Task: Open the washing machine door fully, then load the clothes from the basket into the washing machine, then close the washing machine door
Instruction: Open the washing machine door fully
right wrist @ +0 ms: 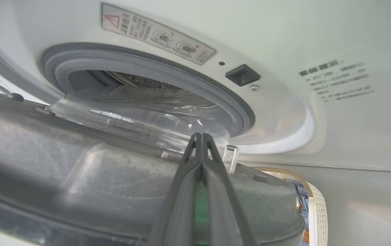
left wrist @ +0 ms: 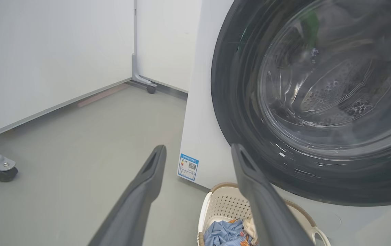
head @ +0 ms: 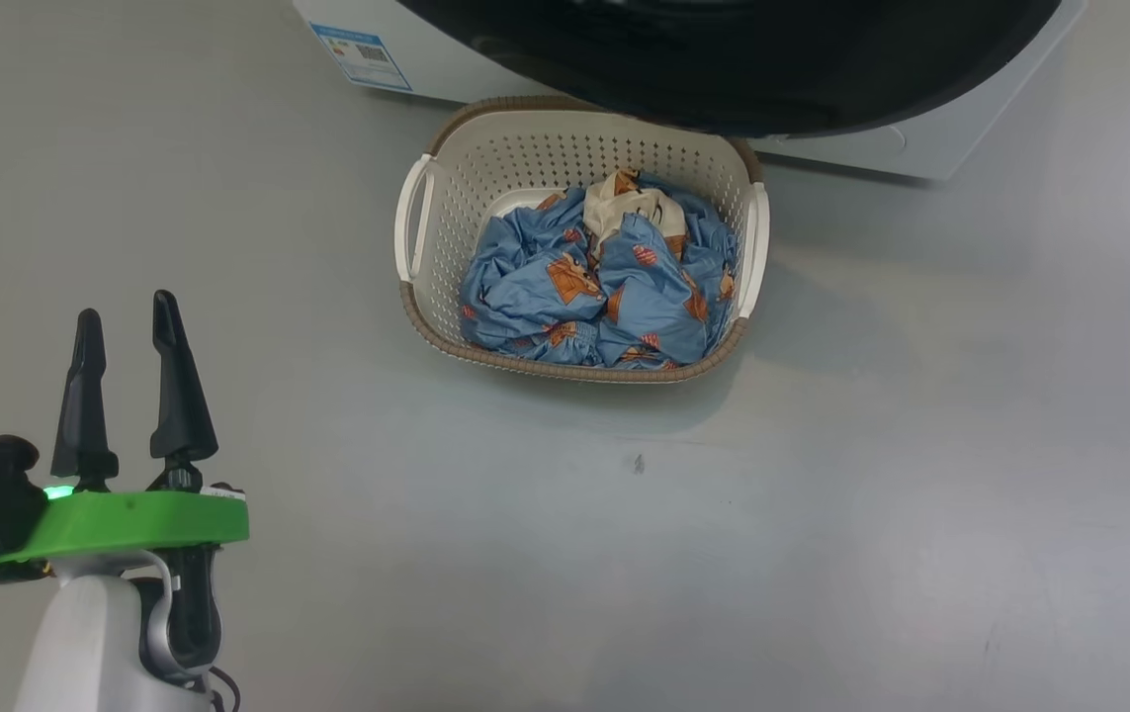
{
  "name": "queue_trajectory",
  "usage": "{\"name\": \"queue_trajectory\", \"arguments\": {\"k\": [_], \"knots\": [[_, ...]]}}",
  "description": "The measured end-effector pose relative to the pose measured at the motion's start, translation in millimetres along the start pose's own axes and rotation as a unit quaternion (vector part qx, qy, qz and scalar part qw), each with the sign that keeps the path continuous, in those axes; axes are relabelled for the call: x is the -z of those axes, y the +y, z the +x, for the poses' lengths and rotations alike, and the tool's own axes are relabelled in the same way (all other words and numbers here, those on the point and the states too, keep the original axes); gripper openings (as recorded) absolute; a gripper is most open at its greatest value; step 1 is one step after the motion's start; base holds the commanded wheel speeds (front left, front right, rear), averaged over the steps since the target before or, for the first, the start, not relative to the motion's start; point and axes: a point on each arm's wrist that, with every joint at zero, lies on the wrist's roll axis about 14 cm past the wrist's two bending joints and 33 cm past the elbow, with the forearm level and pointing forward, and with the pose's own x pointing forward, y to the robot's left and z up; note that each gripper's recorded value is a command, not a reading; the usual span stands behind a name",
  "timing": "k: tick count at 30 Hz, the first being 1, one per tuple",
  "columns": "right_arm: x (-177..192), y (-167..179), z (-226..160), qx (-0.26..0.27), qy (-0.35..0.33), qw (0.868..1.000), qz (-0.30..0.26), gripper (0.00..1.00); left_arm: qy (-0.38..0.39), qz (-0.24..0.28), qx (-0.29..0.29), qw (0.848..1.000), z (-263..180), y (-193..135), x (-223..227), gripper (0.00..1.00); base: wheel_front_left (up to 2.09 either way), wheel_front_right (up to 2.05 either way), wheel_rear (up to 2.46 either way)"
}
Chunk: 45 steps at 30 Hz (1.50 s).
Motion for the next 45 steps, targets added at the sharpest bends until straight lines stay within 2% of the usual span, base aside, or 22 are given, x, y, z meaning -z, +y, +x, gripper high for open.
{"name": "queue_trajectory", "arguments": {"k": [12, 20, 23, 33, 45], "knots": [[35, 27, -24, -0.019, 0.016, 0.999, 0.041, 0.00, -0.019, -0.007, 0.019, 1.000, -11, -12, -17, 1.00, 0.00, 0.00, 0.00], [69, 87, -26, -0.089, 0.042, 0.994, 0.048, 0.00, -0.021, 0.007, 0.022, 1.000, -25, -9, -24, 1.00, 0.00, 0.00, 0.00], [83, 86, -33, -0.082, 0.056, 0.994, 0.050, 0.00, -0.022, 0.006, 0.024, 0.999, -28, -10, -26, 1.00, 0.00, 0.00, 0.00], [97, 100, -50, -0.092, 0.067, 0.992, 0.051, 0.00, -0.031, 0.005, 0.026, 0.999, -42, -10, -34, 1.00, 0.00, 0.00, 0.00], [149, 121, -62, -0.110, 0.124, 0.984, 0.069, 0.00, -0.035, 0.011, 0.010, 0.999, -68, 4, -42, 1.00, 0.00, 0.00, 0.00]]}}
